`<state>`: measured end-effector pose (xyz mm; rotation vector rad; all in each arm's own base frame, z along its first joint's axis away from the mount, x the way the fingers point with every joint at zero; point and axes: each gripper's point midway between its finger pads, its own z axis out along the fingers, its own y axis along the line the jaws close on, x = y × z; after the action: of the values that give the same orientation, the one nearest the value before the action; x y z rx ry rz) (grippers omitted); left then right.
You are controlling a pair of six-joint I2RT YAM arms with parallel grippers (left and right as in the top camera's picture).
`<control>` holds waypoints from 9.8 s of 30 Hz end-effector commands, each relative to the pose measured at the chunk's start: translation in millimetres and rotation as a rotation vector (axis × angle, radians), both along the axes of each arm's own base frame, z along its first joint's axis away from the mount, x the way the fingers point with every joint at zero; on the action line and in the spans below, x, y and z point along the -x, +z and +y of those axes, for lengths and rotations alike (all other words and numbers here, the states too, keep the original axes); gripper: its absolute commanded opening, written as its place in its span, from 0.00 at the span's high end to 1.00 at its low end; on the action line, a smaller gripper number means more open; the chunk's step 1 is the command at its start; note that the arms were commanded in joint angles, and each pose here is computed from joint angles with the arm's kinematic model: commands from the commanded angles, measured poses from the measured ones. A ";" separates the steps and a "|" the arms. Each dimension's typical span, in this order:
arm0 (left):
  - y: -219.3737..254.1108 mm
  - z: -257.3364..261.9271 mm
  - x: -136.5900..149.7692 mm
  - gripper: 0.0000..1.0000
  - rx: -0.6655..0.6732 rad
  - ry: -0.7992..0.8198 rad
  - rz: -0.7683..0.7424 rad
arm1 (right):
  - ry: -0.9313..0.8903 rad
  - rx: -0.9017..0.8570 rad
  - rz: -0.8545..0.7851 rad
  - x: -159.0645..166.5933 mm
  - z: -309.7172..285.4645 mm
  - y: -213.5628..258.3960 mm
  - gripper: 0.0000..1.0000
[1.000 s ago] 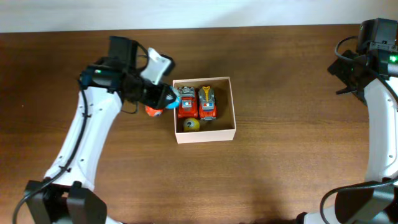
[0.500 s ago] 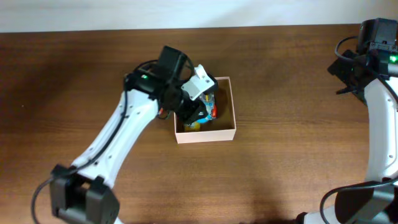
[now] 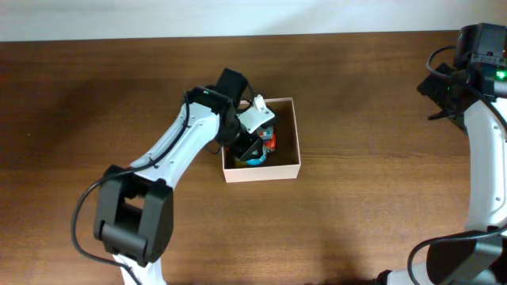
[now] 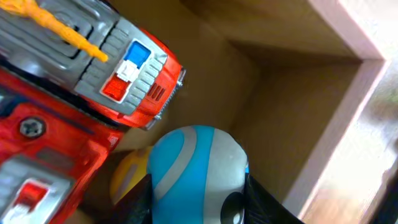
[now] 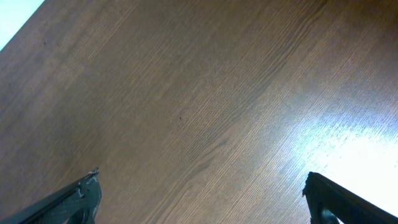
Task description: Pack container
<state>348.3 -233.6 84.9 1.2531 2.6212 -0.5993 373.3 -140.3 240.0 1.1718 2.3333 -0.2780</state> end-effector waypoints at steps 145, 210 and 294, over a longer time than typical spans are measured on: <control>71.9 51.1 -54.1 0.64 -0.378 0.406 -0.064 | -0.010 0.007 -0.036 0.4 -1.3 12.5 0.01; -1.4 66.2 220.4 0.31 -0.493 0.541 0.331 | -0.010 0.007 -0.036 0.4 -1.3 12.5 0.01; -61.8 51.8 274.1 0.75 -0.474 0.214 0.335 | -0.010 0.006 -0.036 0.4 -1.2 12.5 0.01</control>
<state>67.6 -185.7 28.3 1.0142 3.2881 -0.2249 373.3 -140.3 240.0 1.1718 2.3333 -0.2780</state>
